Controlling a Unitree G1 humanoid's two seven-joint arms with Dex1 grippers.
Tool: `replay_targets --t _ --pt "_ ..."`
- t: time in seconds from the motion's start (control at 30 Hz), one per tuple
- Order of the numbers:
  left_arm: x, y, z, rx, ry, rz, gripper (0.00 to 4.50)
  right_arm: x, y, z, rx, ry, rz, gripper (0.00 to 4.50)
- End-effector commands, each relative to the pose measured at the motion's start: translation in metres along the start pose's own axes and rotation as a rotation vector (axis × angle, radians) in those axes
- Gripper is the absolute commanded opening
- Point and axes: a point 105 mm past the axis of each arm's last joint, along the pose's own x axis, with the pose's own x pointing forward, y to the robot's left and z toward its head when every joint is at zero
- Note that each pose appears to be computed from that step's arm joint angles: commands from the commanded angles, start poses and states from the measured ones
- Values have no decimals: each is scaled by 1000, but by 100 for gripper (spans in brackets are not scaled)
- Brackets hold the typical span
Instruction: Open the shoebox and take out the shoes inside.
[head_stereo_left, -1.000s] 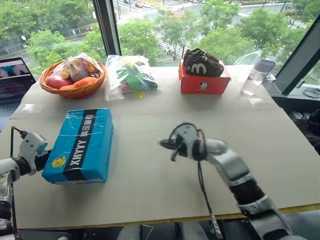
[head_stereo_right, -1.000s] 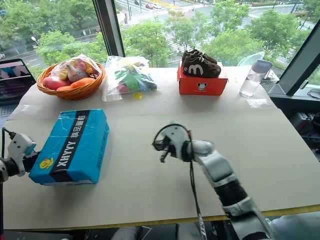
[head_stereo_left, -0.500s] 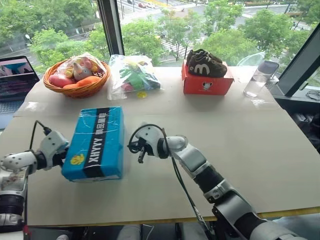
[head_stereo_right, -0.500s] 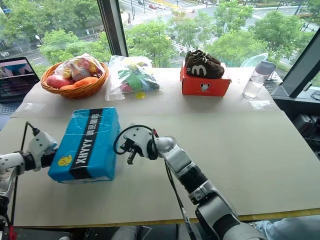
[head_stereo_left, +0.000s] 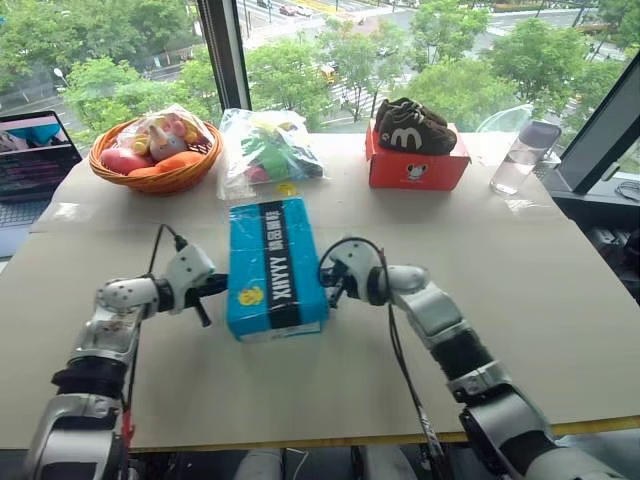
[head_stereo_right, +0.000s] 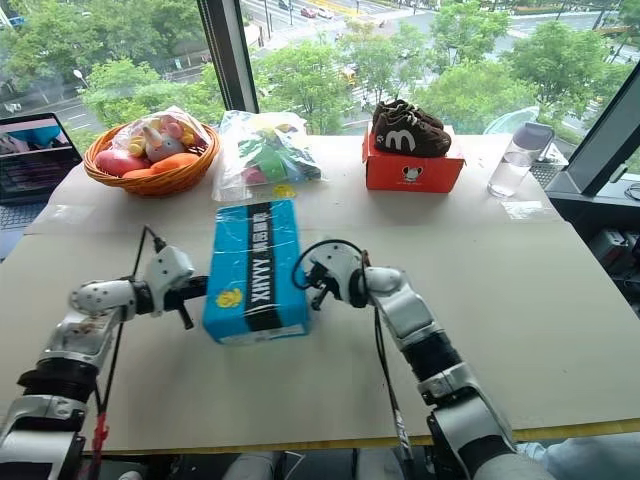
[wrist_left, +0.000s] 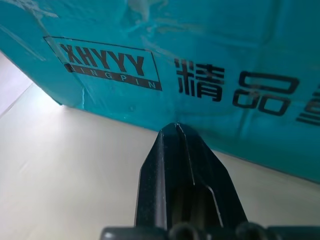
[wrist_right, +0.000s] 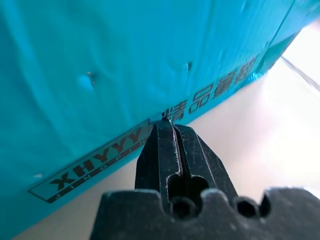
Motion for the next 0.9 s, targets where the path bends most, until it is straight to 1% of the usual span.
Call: replay_targets --t 0.03,0.2,0.37,0.53,0.77,0.9 --pt "28 -14 37 87 -109 -67 2 -28 -3 0 -24 -6 12 0" --pt "49 -25 49 92 -154 -94 2 -56 2 -13 -15 40 7 0" --pt "54 -41 57 95 -185 -151 2 -70 -1 -19 7 63 -62 0" --pt "39 -39 49 86 -155 -127 2 -72 -17 -18 35 53 -163 0" --pt "14 -34 37 54 -113 -54 2 -67 -16 -13 45 32 -150 0" --pt "5 -32 36 36 -108 -12 2 -59 -13 -9 51 10 -131 0"
